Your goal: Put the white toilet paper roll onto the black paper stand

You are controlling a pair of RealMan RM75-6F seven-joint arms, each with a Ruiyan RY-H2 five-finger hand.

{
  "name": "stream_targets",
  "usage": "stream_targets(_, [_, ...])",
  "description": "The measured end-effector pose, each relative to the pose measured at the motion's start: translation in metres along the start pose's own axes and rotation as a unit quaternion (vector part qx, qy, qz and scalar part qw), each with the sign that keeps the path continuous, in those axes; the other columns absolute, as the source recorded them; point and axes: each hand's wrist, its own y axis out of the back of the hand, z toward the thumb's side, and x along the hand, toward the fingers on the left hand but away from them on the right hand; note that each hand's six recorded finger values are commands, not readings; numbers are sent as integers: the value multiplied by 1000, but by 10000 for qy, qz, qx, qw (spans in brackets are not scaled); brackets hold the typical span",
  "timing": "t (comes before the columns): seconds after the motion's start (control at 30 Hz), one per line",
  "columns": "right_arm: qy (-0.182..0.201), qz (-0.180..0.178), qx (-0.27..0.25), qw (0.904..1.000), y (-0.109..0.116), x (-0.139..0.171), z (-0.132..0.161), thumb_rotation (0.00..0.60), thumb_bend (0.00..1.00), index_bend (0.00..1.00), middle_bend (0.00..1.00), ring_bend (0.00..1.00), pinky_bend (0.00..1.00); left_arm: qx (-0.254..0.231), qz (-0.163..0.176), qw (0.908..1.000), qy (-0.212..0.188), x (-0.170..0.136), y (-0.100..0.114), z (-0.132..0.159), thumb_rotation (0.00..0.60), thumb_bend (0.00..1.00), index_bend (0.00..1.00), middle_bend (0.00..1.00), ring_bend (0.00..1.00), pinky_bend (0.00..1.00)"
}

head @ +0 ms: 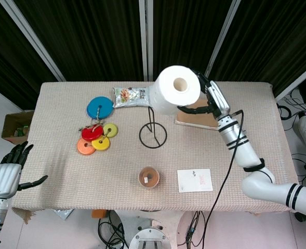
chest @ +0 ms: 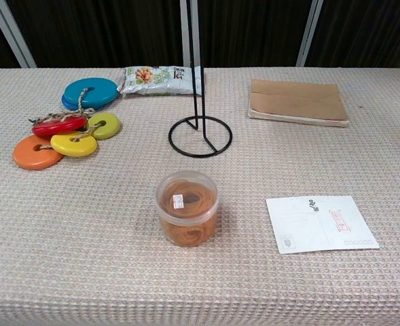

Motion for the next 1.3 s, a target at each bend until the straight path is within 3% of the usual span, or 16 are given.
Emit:
stream_targets(0.37, [-39,296,100,9995,-41,-11,12,600,188,522,474,467,506,-40,35,10000,39,-2,1,-6,116,13,65,29,49,215])
stream_targets(1.3, [-688,549,125,9960,-73,-21,-36,600,190,524,474,465,497,-42,77,9999,120,-2,7,-15,117,13,65,29,49,215])
